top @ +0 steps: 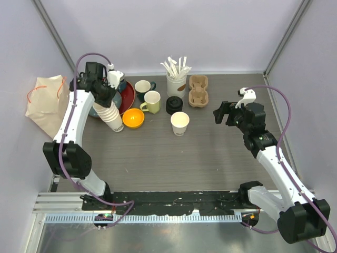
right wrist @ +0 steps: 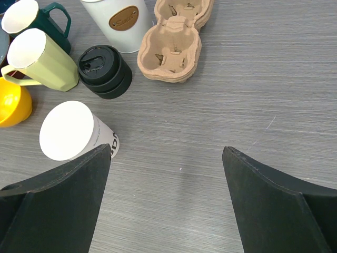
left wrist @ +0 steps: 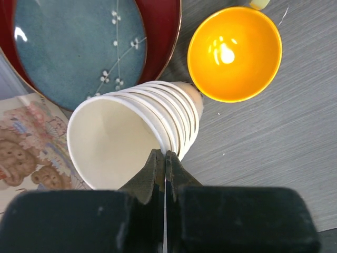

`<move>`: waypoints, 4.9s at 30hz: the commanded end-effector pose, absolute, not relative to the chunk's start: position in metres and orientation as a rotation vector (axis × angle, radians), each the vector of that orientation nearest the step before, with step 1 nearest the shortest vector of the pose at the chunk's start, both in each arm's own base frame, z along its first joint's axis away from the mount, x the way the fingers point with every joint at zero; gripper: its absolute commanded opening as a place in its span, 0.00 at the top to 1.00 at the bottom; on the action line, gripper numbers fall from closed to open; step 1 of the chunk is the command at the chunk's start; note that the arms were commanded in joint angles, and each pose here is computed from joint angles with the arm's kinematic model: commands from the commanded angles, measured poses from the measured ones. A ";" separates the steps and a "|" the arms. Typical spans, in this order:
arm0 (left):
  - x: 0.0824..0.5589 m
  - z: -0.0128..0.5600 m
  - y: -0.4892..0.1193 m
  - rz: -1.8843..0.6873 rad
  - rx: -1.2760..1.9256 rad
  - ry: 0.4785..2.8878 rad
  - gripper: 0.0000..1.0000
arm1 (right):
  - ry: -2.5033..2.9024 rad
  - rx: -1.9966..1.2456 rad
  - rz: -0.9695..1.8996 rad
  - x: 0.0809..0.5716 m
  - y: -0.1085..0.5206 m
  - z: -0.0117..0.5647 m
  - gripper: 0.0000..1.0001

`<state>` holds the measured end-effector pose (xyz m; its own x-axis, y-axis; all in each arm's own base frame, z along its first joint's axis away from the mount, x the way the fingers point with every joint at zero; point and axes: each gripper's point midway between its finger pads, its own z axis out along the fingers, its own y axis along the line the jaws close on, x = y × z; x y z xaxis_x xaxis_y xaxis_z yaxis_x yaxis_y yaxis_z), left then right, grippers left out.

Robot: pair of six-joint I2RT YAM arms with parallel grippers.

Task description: Pack the takeout coffee

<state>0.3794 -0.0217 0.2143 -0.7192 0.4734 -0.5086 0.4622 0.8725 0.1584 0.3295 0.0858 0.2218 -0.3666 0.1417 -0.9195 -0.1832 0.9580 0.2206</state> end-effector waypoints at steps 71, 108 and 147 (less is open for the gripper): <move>0.296 0.166 -0.231 -0.193 1.496 1.911 1.00 | 2.246 -0.353 0.166 0.380 0.199 0.161 0.99; 0.327 0.138 -0.276 -0.136 1.591 1.884 1.00 | 2.302 -0.168 0.203 0.395 0.140 0.129 0.99; 0.351 0.239 -0.149 -0.313 0.736 2.199 0.09 | 2.013 -0.782 0.405 0.467 0.293 0.211 0.38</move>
